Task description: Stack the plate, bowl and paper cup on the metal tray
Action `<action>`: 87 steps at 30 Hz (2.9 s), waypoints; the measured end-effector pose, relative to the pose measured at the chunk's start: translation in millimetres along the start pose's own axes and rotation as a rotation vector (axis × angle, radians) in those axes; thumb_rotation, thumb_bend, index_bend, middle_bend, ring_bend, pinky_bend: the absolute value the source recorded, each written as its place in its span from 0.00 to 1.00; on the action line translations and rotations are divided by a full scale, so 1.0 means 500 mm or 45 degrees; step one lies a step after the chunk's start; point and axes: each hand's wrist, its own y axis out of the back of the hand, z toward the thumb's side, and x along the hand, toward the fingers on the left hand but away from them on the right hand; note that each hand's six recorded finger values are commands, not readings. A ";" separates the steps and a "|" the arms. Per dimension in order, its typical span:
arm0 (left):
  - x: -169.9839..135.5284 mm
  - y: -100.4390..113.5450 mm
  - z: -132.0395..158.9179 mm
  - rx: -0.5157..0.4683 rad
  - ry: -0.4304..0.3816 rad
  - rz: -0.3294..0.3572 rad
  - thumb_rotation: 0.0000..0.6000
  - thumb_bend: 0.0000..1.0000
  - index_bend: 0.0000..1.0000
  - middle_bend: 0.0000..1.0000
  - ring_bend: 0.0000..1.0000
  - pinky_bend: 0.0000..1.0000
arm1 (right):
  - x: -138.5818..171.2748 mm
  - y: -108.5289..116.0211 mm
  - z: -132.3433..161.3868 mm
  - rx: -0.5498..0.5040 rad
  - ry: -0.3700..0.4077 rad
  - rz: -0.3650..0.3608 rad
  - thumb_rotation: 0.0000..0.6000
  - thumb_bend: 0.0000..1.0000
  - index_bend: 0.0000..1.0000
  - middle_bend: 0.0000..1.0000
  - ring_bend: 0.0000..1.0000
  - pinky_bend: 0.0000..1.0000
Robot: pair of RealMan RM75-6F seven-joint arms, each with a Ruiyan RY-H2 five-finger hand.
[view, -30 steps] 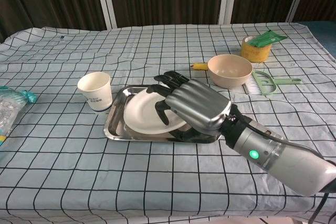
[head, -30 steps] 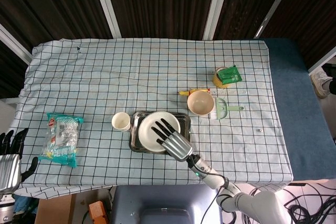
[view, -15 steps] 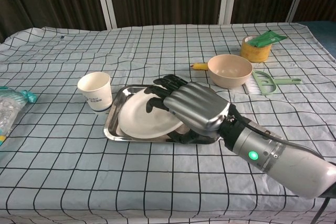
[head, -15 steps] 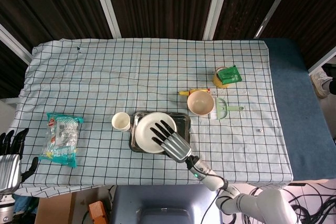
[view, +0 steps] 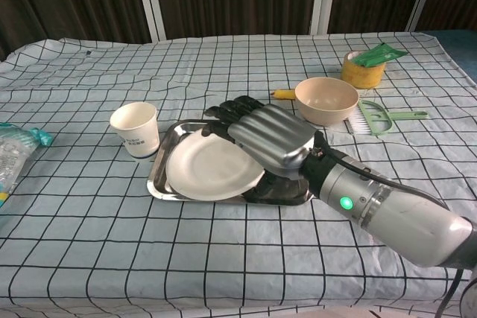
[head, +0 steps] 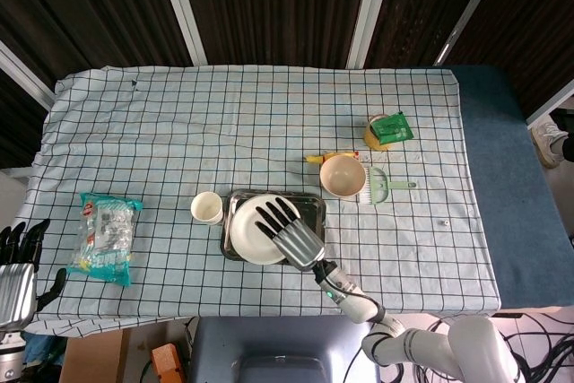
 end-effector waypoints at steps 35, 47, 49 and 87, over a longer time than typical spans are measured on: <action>0.003 -0.007 0.007 -0.025 -0.026 -0.036 1.00 0.37 0.00 0.14 0.04 0.05 | 0.004 0.065 -0.027 0.055 -0.059 0.265 1.00 0.00 0.01 0.00 0.00 0.00; 0.002 -0.003 0.006 -0.036 -0.033 -0.030 1.00 0.37 0.00 0.14 0.04 0.05 | -0.059 0.029 -0.015 0.112 -0.134 0.228 1.00 0.00 0.01 0.00 0.00 0.00; 0.001 -0.003 0.006 -0.038 -0.034 -0.031 1.00 0.37 0.00 0.14 0.04 0.05 | -0.060 0.028 -0.014 0.114 -0.129 0.233 1.00 0.00 0.00 0.00 0.00 0.00; 0.005 -0.006 0.008 -0.051 -0.043 -0.044 1.00 0.37 0.00 0.14 0.04 0.05 | 0.004 0.018 -0.017 0.054 -0.035 0.525 0.87 0.83 0.17 0.00 0.00 0.00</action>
